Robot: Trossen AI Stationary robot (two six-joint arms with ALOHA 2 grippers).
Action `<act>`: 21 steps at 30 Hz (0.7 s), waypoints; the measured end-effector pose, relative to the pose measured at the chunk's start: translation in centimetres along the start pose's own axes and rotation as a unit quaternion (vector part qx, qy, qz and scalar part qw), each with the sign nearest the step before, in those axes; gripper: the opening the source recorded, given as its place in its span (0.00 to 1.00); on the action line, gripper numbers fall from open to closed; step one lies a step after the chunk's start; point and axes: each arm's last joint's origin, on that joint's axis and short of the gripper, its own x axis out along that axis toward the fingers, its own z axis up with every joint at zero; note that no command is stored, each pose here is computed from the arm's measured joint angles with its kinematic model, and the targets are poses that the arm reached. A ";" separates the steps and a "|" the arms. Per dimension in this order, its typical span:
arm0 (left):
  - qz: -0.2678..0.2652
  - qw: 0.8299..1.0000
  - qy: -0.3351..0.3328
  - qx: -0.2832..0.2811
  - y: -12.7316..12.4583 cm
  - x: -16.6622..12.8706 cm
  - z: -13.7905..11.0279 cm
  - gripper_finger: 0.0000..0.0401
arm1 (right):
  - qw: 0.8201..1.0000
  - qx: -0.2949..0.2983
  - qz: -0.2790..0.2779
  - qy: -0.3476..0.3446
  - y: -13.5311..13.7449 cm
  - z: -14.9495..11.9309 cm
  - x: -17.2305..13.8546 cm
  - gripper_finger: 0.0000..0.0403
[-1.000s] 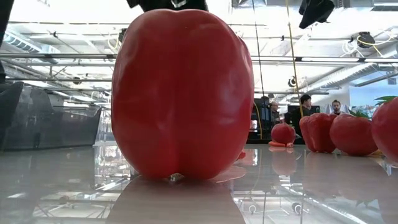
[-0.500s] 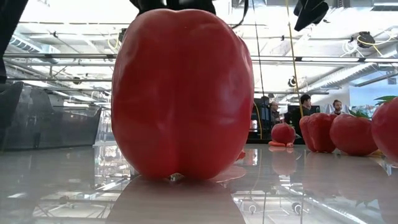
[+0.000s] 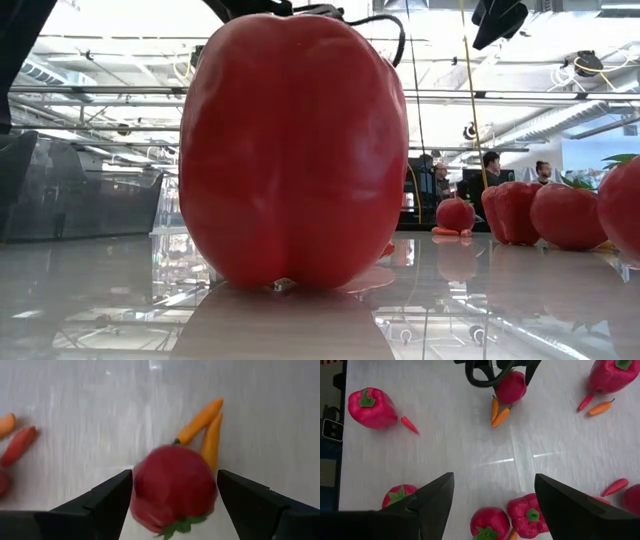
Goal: Sort produce into baskets
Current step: Put the red tomato into the transparent bin
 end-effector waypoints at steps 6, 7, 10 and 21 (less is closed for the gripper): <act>-0.004 1.000 0.011 0.000 -0.1 1.1 -0.2 0.75 | 1.000 0.000 0.000 0.000 0.0 0.0 0.0 0.67; -0.004 1.000 0.013 0.000 -0.1 1.3 -0.2 0.75 | 1.000 0.000 0.000 0.000 0.0 0.0 0.0 0.67; -0.008 1.000 0.026 0.002 -0.1 1.6 -0.5 0.75 | 1.000 0.003 0.000 0.000 0.0 -0.1 0.1 0.67; 0.001 0.999 -0.023 -0.026 0.2 -1.9 0.4 0.75 | 1.000 -0.004 0.000 -0.001 0.0 -0.3 1.1 0.67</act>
